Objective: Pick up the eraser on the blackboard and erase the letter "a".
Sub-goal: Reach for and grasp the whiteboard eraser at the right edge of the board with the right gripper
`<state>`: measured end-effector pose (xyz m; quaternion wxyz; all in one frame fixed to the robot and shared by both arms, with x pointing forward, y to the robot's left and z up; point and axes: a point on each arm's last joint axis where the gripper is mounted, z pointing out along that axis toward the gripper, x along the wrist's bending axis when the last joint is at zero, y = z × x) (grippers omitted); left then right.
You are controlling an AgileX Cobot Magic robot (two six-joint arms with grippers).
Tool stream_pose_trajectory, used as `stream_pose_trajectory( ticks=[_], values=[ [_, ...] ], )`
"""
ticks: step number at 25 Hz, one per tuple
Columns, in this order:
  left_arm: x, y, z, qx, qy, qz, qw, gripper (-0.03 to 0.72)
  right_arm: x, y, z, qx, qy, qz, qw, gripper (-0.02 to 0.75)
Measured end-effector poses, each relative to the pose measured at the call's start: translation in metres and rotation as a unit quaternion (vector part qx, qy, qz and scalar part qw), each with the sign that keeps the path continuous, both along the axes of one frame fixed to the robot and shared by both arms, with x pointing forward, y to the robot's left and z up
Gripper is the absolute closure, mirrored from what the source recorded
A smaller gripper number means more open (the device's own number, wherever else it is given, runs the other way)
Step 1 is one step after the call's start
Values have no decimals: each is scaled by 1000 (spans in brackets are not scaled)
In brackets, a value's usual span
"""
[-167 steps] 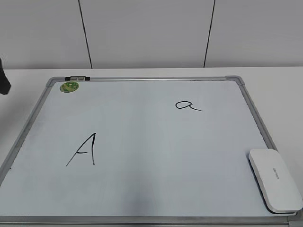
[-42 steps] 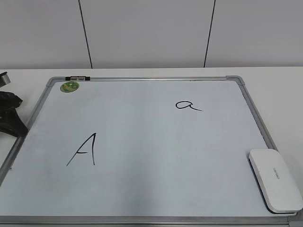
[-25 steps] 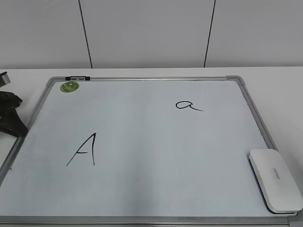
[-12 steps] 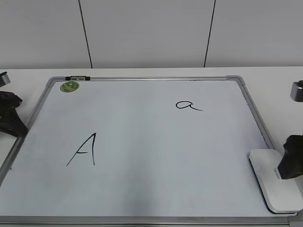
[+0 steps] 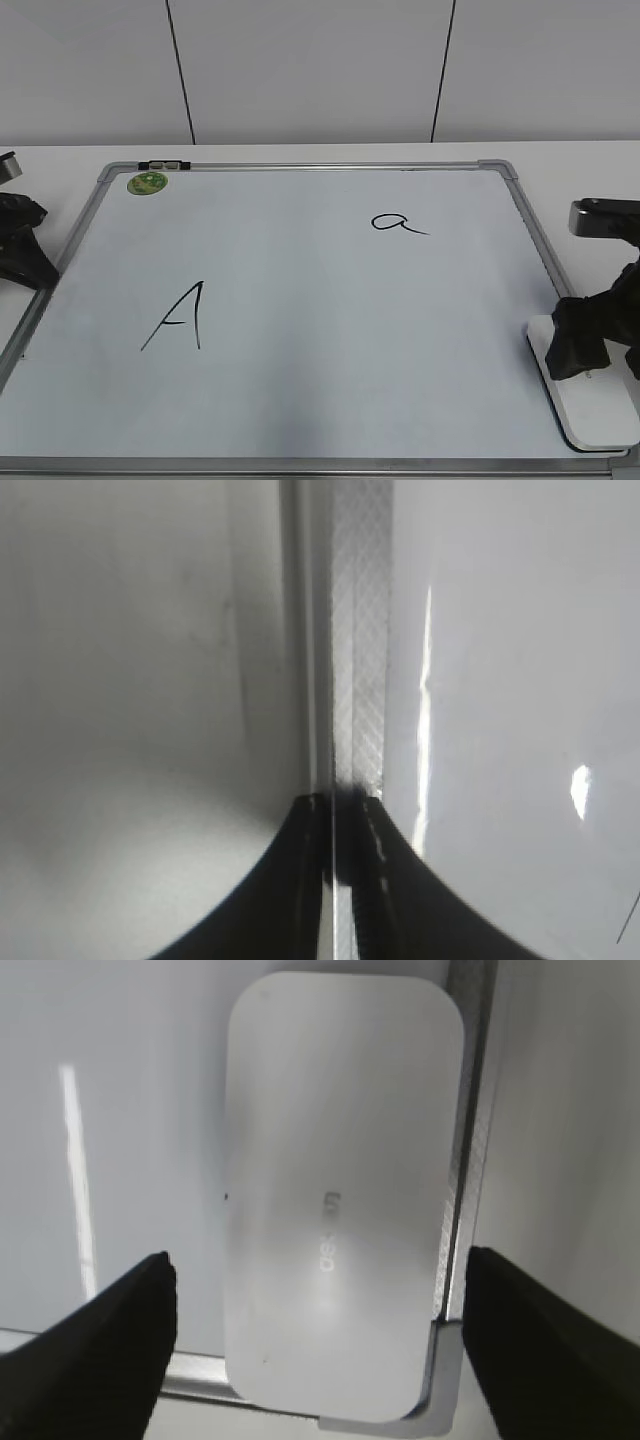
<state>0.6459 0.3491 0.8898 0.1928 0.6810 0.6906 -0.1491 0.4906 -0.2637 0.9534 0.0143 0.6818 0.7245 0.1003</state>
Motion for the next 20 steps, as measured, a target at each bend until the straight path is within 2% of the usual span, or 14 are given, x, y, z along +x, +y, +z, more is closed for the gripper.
stream_pose_trajectory(
  ticks=[11, 17, 20],
  values=[
    [0, 0, 0, 0, 0, 0, 1000, 654, 11, 0, -28, -6, 22, -3, 1000, 77],
    [0, 0, 0, 0, 0, 0, 1000, 654, 12, 0, -29, -6, 23, -3, 1000, 170],
    [0, 0, 0, 0, 0, 0, 1000, 654, 12, 0, -29, -6, 23, -3, 1000, 188]
  ],
)
